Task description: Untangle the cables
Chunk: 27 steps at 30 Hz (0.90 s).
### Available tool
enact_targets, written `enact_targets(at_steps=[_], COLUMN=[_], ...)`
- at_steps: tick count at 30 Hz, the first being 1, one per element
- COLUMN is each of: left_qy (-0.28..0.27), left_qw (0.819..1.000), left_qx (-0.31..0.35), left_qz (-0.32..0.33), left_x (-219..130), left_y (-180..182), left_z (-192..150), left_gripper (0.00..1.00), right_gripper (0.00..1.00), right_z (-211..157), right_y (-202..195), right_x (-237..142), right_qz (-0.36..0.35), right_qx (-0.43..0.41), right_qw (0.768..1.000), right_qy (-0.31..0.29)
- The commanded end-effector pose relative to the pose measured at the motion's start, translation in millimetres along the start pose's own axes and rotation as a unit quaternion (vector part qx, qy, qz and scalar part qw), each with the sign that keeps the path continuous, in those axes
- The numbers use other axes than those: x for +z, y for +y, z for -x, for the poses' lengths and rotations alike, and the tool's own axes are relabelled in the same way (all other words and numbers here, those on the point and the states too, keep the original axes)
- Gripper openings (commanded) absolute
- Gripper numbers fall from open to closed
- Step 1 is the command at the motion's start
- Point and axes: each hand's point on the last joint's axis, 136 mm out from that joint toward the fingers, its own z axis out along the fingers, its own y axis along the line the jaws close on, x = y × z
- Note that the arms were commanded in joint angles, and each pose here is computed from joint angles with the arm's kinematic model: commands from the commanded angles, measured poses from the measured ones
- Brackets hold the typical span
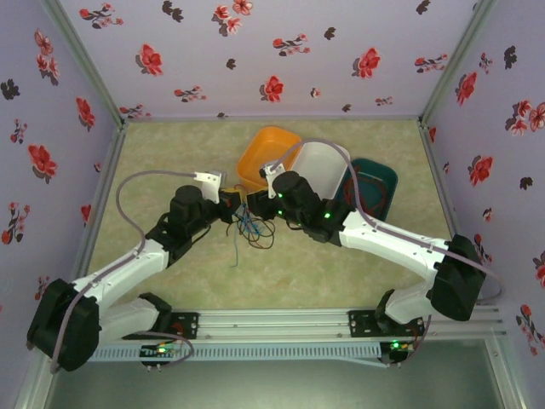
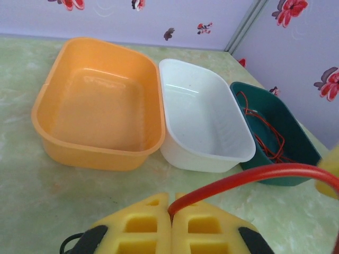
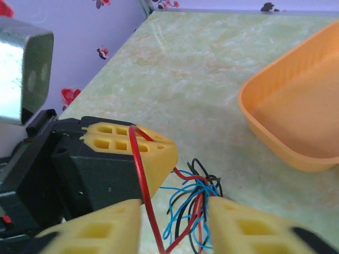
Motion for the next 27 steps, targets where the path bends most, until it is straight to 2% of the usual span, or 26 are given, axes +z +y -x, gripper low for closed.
enact_targets(at_steps=[1,9,11,15,18,19,21,22,25,27], left_qy=[-0.028,-0.028,-0.027,-0.024,-0.021,-0.018,-0.012,-0.010,-0.012,-0.018], left_qw=[0.999,1.000,1.000,1.000,1.000,1.000,1.000,1.000,1.000,1.000], left_qx=[0.014,0.010,0.008,0.007,0.005,0.004,0.000,-0.002,-0.009,-0.015], left_qz=[-0.008,-0.008,-0.008,-0.006,-0.005,-0.004,-0.001,0.000,0.003,0.011], left_x=[-8,-11,-12,-14,-16,-16,-16,-17,-21,-26], left_y=[-8,-9,-9,-8,-7,-6,-4,-4,-4,-1], left_z=[26,26,25,23,19,17,14,13,13,14], left_gripper=[0.00,0.00,0.00,0.02,0.08,0.10,0.19,0.27,0.66,0.85], right_gripper=[0.46,0.49,0.45,0.26,0.02,0.00,0.00,0.00,0.00,0.00], right_z=[-4,-18,-21,-18,-8,-4,3,7,19,29], right_y=[-2,2,0,-7,-9,-9,-11,-10,-8,-7], right_x=[3,23,30,31,21,17,10,5,-8,-18], right_qz=[0.010,0.032,0.028,0.011,0.003,0.001,-0.003,-0.004,-0.001,-0.002], right_qx=[0.009,0.013,0.013,0.014,0.012,0.010,0.008,0.007,0.003,0.002], right_qw=[1.000,0.999,0.999,0.999,1.000,1.000,1.000,1.000,1.000,0.999], right_qy=[0.010,0.038,0.042,0.035,0.016,0.008,-0.004,-0.011,-0.030,-0.046])
